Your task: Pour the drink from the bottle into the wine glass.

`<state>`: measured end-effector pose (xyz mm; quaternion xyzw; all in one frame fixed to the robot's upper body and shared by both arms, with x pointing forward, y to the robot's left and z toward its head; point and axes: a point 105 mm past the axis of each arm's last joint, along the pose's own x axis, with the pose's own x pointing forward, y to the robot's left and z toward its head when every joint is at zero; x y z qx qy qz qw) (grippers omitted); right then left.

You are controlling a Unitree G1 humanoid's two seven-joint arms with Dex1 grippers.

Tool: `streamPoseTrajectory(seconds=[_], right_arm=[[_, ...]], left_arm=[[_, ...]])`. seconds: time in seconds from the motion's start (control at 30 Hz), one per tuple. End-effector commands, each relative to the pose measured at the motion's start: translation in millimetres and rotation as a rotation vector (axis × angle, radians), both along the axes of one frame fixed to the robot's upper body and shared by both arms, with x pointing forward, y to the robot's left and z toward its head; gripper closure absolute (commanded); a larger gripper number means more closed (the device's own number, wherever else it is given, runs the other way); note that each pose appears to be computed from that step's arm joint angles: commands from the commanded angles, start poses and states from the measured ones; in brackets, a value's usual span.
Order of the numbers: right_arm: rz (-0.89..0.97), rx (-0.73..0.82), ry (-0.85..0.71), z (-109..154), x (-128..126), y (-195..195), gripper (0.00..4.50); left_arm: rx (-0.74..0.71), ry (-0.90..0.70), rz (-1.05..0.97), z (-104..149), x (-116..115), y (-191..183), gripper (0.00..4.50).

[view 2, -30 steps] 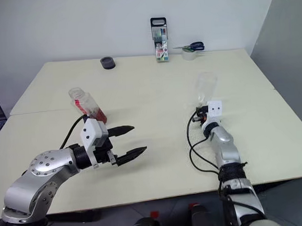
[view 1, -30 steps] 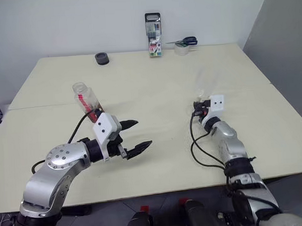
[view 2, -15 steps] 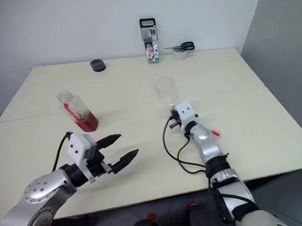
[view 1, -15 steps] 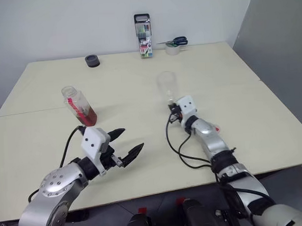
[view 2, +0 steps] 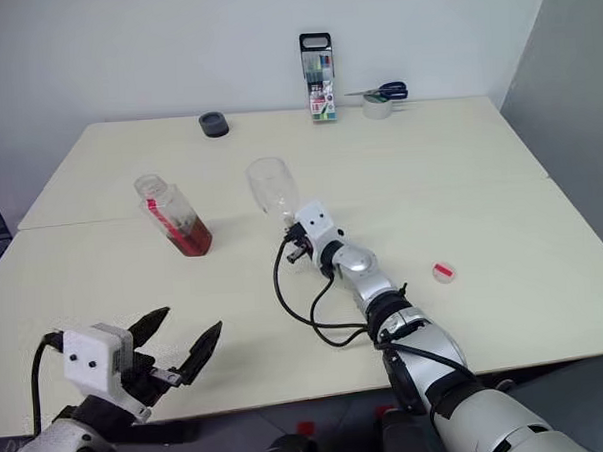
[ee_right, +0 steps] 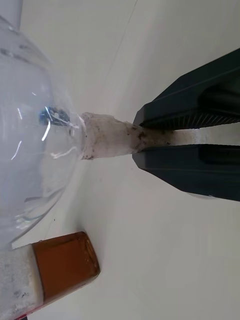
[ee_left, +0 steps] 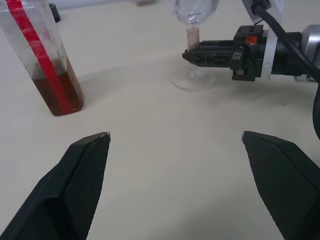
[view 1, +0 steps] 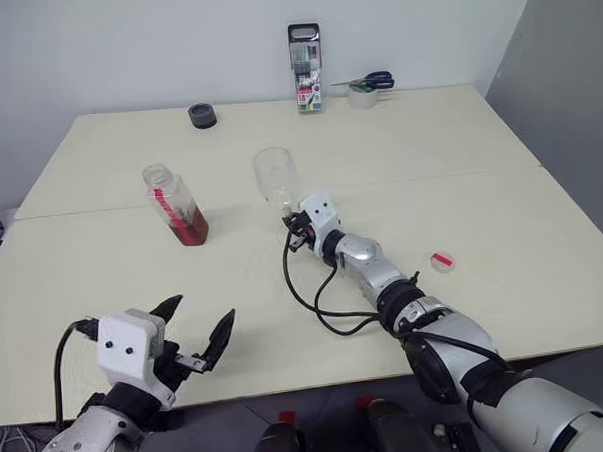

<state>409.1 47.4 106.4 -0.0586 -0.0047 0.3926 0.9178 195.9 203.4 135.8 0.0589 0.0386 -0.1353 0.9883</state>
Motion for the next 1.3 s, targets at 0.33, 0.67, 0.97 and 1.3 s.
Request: streamPoseTrajectory(seconds=[0.33,0.67,0.97,1.3], right_arm=[[0.058,0.068,-0.019,7.8,-14.6,29.3,4.35],[0.089,0.050,-0.030,-1.4,-20.6,27.2,1.98],[0.085,0.062,-0.049,-2.7,-19.6,14.3,0.04],[0.110,-0.029,-0.168,7.3,-34.0,-82.5,0.04]], left_arm=[[0.029,-0.070,-0.001,10.5,3.9,4.1,0.00],[0.041,-0.087,-0.052,20.7,17.2,-3.0,0.00],[0.042,-0.095,-0.061,26.7,26.9,-5.9,0.00],[0.038,-0.139,0.138,25.8,51.3,27.6,0.00]])
